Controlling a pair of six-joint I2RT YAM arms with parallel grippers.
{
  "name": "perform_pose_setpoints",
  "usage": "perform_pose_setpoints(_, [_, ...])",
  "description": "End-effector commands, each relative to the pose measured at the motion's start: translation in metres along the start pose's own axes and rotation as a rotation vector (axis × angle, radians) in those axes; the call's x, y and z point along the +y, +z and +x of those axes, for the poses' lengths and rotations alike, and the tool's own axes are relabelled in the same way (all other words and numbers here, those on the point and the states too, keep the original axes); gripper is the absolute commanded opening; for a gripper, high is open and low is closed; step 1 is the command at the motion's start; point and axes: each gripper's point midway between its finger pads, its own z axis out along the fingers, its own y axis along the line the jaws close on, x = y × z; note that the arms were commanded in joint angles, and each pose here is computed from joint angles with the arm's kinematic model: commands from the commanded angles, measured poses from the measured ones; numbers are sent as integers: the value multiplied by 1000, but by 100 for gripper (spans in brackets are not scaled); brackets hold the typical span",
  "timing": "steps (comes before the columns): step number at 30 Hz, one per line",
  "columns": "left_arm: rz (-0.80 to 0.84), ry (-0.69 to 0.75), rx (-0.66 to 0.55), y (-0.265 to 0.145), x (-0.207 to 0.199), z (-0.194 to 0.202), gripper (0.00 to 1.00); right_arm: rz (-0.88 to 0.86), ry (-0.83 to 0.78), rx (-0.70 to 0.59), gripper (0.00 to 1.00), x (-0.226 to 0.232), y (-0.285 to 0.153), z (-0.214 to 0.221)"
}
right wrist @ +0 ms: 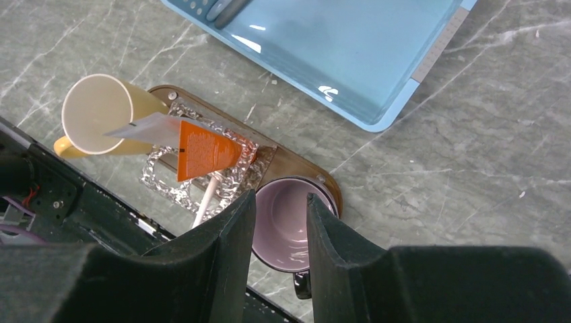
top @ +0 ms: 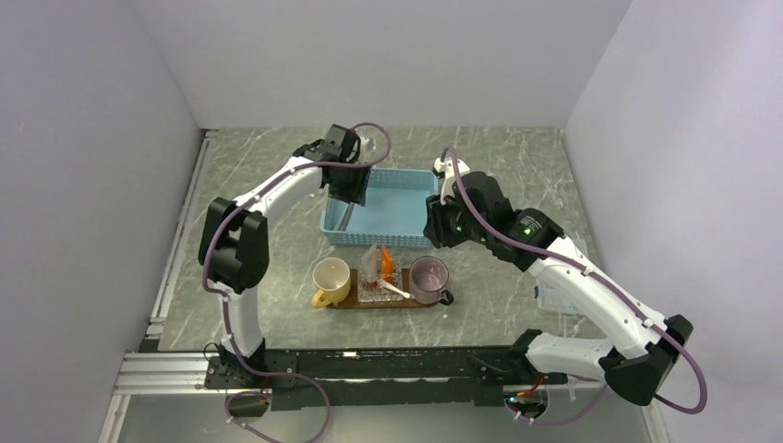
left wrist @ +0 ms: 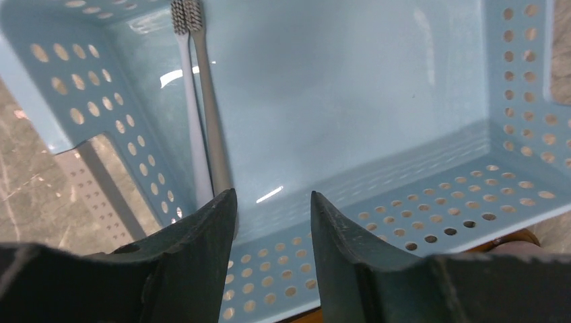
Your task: Prepare toiletry sets of a toothbrush and toothpaste on the tray
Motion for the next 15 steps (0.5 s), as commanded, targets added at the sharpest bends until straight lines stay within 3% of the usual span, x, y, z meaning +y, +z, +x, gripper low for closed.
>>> perform_pose_setpoints(1, [14,-22,4,11,-2,-5,49,-28,25,-10,36,4,-4,2])
perform_pose_setpoints(15, [-45,-58,90,58,17,15,47,-34,22,0,36,3,-4,8])
